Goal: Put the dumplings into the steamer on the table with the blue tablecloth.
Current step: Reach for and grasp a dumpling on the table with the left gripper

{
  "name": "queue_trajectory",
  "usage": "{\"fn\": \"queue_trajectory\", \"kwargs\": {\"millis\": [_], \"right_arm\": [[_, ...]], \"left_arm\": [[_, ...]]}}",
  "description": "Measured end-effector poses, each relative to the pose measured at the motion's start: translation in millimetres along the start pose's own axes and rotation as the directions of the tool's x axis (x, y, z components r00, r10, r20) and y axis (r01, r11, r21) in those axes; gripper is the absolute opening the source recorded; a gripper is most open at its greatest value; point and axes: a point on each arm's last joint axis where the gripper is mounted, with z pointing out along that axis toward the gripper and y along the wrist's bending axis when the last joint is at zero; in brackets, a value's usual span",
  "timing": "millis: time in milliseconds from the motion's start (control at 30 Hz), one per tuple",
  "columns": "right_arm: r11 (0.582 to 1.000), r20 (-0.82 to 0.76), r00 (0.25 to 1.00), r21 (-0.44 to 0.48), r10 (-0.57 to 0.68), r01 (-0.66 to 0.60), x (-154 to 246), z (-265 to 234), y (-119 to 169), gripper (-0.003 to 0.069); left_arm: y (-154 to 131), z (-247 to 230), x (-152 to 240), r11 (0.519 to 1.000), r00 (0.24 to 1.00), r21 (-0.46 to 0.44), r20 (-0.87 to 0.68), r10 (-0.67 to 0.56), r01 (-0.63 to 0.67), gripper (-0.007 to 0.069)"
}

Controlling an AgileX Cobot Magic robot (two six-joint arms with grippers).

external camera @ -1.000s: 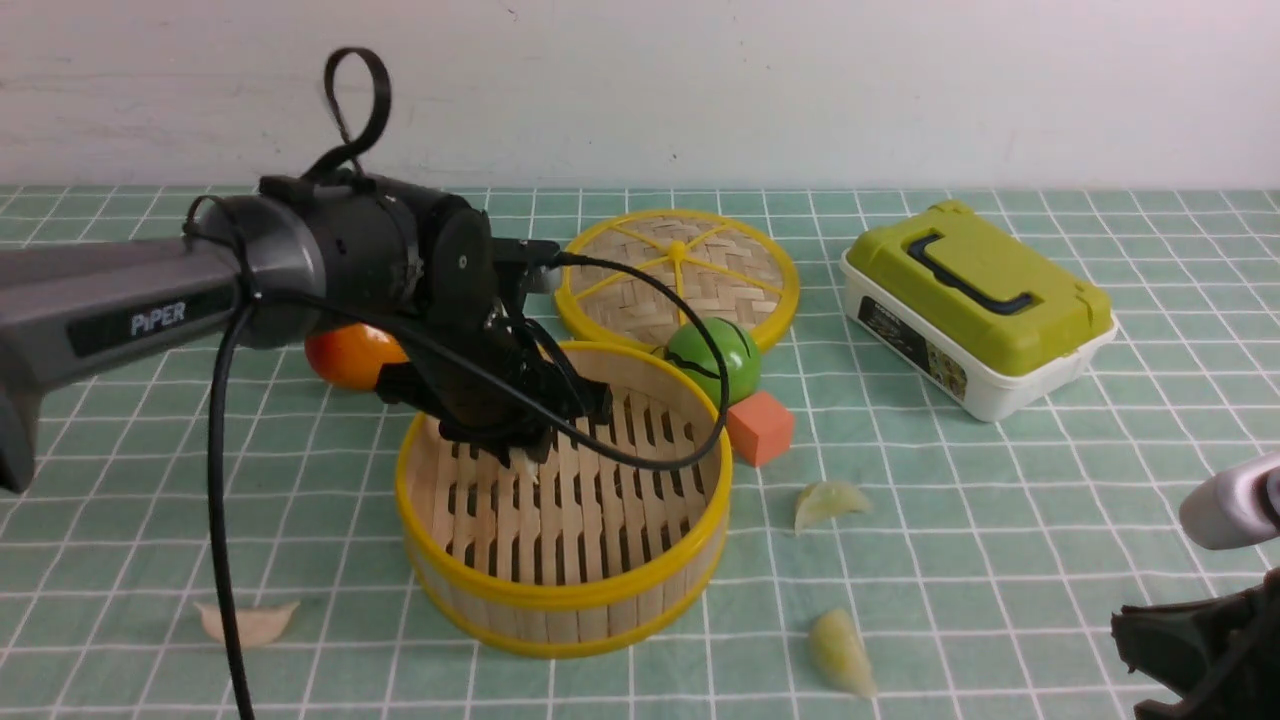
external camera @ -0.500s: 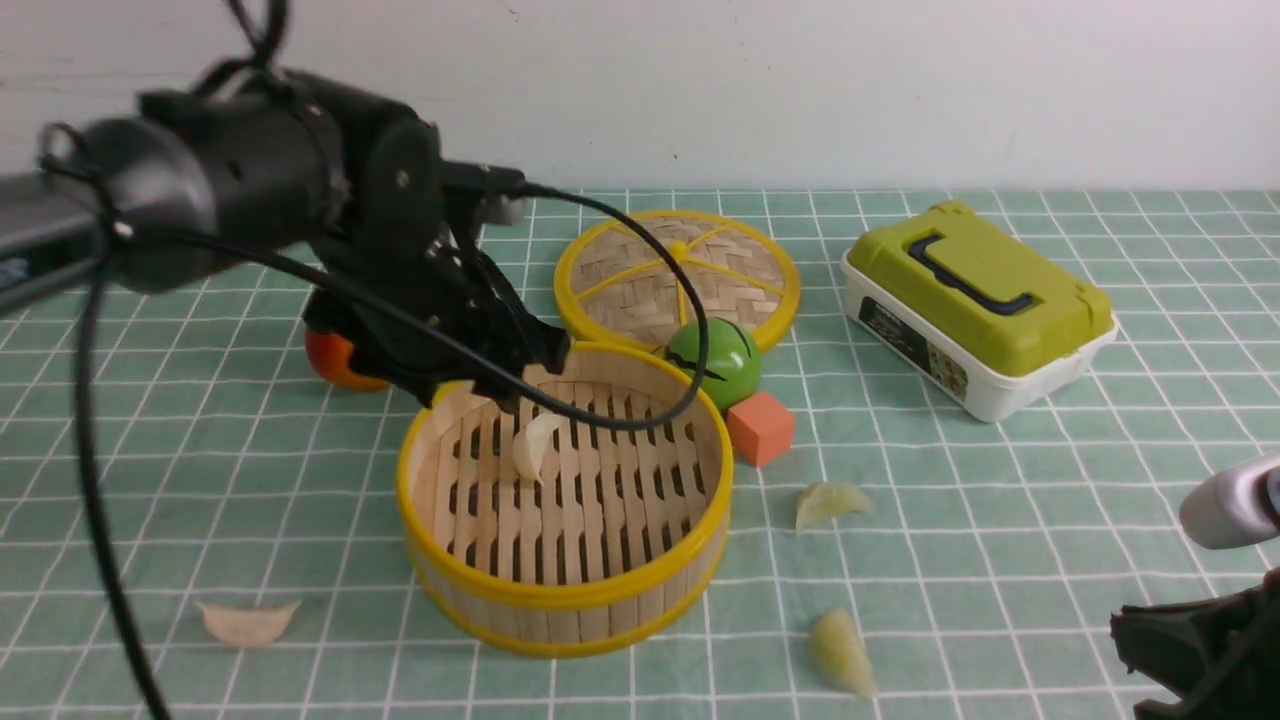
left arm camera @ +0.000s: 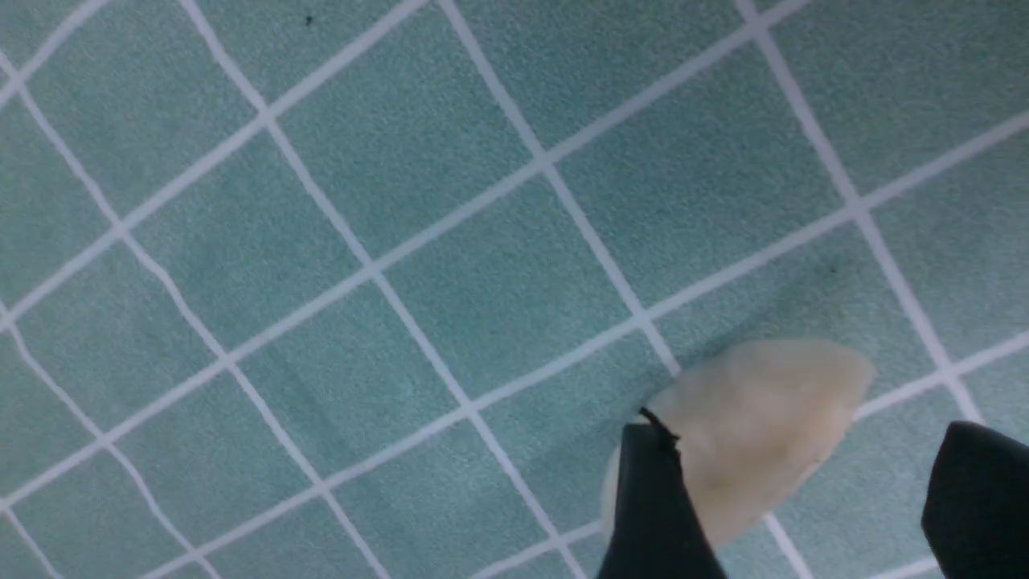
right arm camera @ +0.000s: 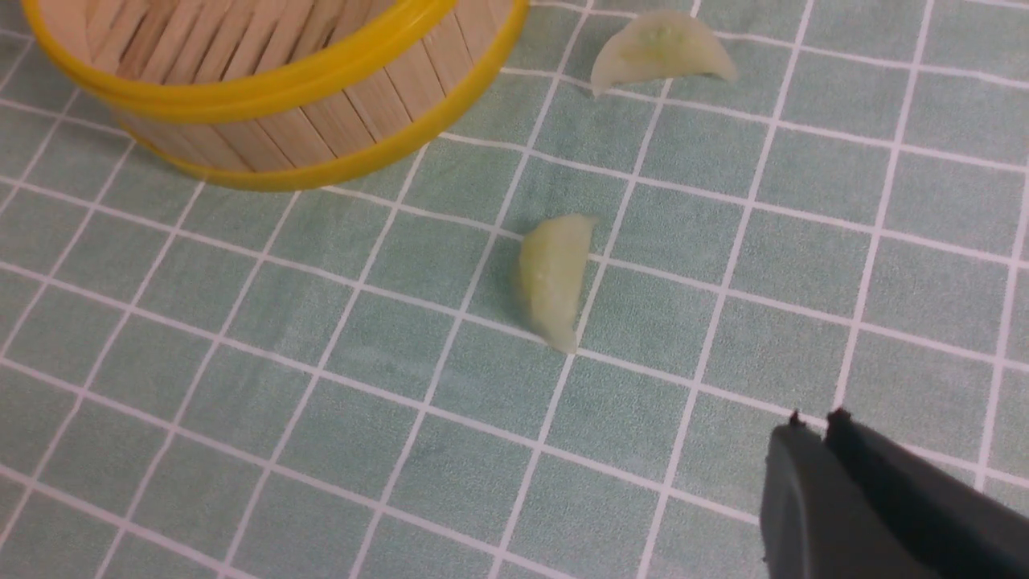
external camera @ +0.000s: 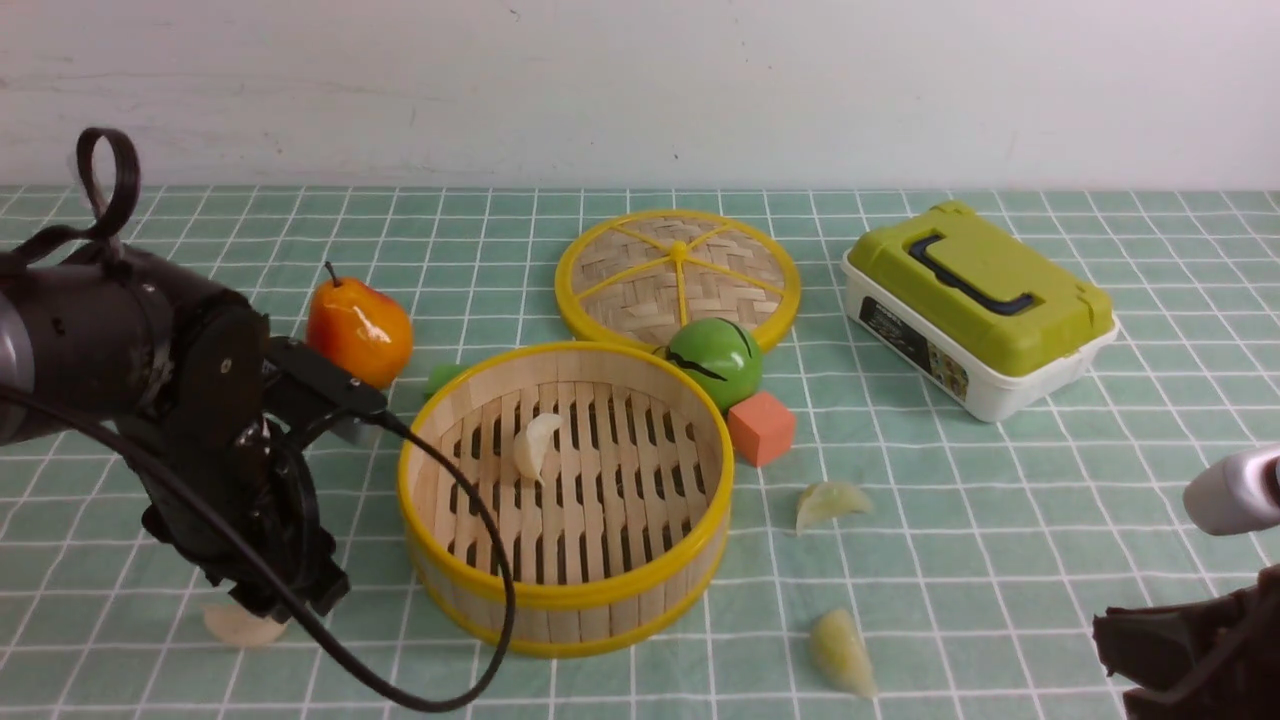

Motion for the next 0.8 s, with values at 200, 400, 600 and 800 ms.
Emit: {"fn": "queue_trajectory", "kwargs": {"millis": [200, 400, 600, 800], "right_arm": [[1.000, 0.001, 1.000, -0.001, 0.003, -0.003, 0, 0, 0, 0.0031], [1.000, 0.001, 1.000, -0.001, 0.003, -0.003, 0, 0, 0, 0.0039], [1.000, 0.001, 1.000, -0.001, 0.003, -0.003, 0, 0, 0, 0.0042], [1.000, 0.001, 1.000, -0.001, 0.003, -0.003, 0, 0, 0, 0.0050]], "left_arm": [[4, 17, 3, 1.000, 1.000, 0.005, -0.029, 0.007, -0.007, 0.0407], [-3, 35, 4, 0.998, 0.996, 0.061, -0.087, -0.011, 0.016, 0.0326], [-3, 34, 3, 0.994, 0.992, 0.066, -0.097, -0.083, 0.090, 0.0211], [0, 23, -3, 0.950, 0.941, 0.055, -0.162, -0.296, 0.308, 0.0199]]}}
